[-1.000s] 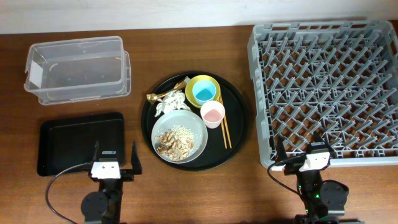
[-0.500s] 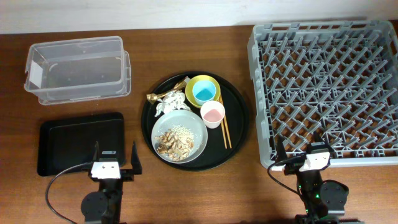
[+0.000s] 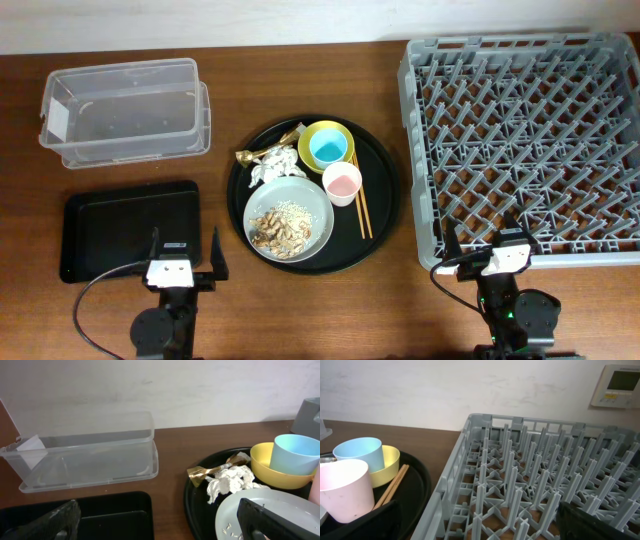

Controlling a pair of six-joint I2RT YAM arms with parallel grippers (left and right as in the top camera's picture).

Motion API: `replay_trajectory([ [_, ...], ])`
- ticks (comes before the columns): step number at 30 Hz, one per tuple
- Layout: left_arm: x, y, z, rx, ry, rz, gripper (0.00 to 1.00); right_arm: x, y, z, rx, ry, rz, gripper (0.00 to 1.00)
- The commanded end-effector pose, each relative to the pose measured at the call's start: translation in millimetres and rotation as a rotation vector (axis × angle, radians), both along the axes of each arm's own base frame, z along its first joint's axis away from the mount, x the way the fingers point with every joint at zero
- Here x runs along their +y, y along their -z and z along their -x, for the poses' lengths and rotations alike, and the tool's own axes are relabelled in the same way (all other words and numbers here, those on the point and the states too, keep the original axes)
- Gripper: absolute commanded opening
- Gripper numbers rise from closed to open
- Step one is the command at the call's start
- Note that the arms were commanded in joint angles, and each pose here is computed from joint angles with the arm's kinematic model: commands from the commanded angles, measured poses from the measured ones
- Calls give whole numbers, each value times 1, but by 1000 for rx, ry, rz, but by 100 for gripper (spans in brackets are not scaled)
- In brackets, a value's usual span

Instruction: Sort waste into correct bins and load items into the dishwasher rack

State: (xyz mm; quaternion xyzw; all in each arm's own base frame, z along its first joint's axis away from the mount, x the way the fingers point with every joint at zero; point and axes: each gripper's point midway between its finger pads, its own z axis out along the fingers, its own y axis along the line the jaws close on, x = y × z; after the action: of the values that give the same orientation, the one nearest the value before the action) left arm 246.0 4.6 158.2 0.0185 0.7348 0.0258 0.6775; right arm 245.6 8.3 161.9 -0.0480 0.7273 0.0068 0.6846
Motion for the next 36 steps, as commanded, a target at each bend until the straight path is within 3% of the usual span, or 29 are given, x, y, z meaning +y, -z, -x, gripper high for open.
replay_trajectory([
  [1, 2, 2, 0, -2, -10, -20, 99, 1, 3, 0, 1, -2, 7, 98],
  [22, 2, 2, 0, -2, -8, -19, 99, 1, 3, 0, 2, -2, 7, 98],
  [29, -79, -40, 18, -171, 476, 5, 99, 1, 3, 0, 2, -2, 7, 98],
  [36, -84, -83, 30, -365, 510, -53, 99, 1, 3, 0, 2, -2, 7, 98],
])
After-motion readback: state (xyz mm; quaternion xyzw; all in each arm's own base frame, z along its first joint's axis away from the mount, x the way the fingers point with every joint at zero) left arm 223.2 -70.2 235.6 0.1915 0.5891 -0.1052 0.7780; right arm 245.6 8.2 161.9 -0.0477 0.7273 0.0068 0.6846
